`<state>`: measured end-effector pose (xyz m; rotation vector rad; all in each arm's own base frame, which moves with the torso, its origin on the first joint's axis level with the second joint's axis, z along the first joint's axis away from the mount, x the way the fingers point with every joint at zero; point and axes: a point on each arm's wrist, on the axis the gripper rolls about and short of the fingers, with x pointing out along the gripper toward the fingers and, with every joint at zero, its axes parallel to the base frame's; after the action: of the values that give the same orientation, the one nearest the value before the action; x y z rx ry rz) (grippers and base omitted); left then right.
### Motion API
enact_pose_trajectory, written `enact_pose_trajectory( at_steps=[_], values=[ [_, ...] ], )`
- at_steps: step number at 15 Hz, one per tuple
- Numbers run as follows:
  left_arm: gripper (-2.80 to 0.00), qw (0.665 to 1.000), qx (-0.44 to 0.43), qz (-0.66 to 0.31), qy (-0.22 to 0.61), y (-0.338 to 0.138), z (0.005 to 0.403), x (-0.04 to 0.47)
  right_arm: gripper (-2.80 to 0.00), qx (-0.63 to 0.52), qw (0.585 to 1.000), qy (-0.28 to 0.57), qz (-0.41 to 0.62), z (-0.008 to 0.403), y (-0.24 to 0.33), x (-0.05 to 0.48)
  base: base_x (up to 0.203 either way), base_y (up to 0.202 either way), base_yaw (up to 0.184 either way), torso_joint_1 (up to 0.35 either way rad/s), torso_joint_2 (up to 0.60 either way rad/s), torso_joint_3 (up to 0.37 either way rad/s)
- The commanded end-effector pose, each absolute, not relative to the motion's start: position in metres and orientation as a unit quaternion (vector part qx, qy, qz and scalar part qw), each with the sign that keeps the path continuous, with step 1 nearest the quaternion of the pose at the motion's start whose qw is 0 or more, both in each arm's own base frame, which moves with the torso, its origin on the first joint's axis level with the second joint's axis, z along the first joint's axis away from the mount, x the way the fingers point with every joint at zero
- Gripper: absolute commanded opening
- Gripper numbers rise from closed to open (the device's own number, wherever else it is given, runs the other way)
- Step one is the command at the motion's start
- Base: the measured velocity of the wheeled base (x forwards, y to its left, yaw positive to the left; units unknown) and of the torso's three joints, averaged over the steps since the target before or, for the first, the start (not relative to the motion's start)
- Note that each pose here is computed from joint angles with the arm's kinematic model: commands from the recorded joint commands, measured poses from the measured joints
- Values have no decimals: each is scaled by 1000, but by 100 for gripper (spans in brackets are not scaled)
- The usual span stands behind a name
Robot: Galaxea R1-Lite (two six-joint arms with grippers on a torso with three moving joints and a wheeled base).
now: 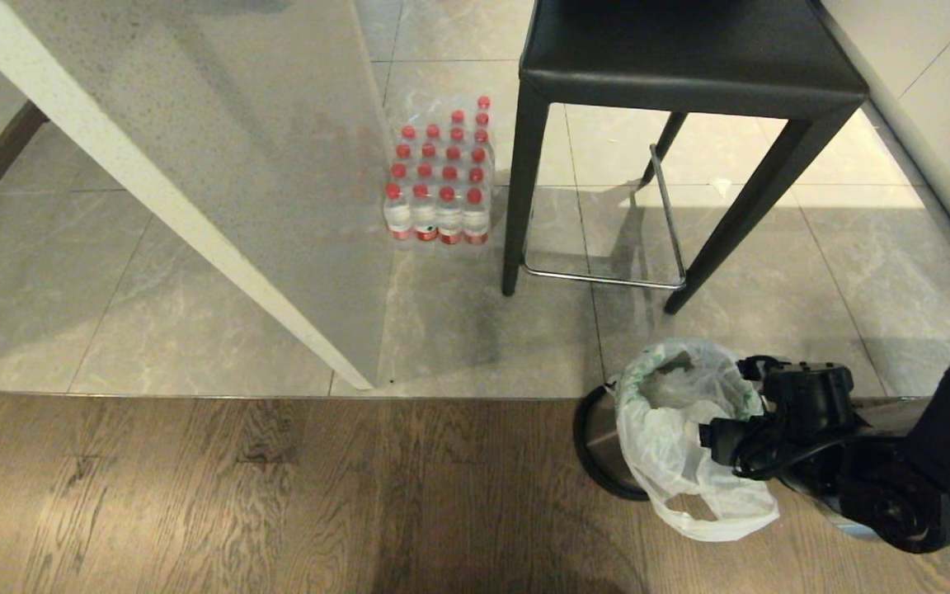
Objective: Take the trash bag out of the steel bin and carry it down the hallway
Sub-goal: Pick up the trash bag
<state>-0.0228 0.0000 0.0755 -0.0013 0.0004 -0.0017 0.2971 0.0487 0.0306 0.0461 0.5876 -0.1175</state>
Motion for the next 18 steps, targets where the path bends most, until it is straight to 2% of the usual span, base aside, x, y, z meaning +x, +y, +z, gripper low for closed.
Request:
enact_pose_trajectory(
  at_steps=[1,14,15,18],
  values=[
    [-280,1000,-1,-1,0,0,75,-23,0,23,955,289,-59,27,50,302,0,0,0,0,0,0],
    [-280,1000,-1,-1,0,0,76,-23,0,42,954,290,-64,3,55,330,0,0,0,0,0,0],
    [-280,1000,-1,-1,0,0,75,-23,-280,41,954,291,-63,1,56,332,0,0,0,0,0,0],
    [-280,1000,-1,-1,0,0,75,-23,-280,38,954,290,-64,2,56,332,0,0,0,0,0,0]
  ],
)
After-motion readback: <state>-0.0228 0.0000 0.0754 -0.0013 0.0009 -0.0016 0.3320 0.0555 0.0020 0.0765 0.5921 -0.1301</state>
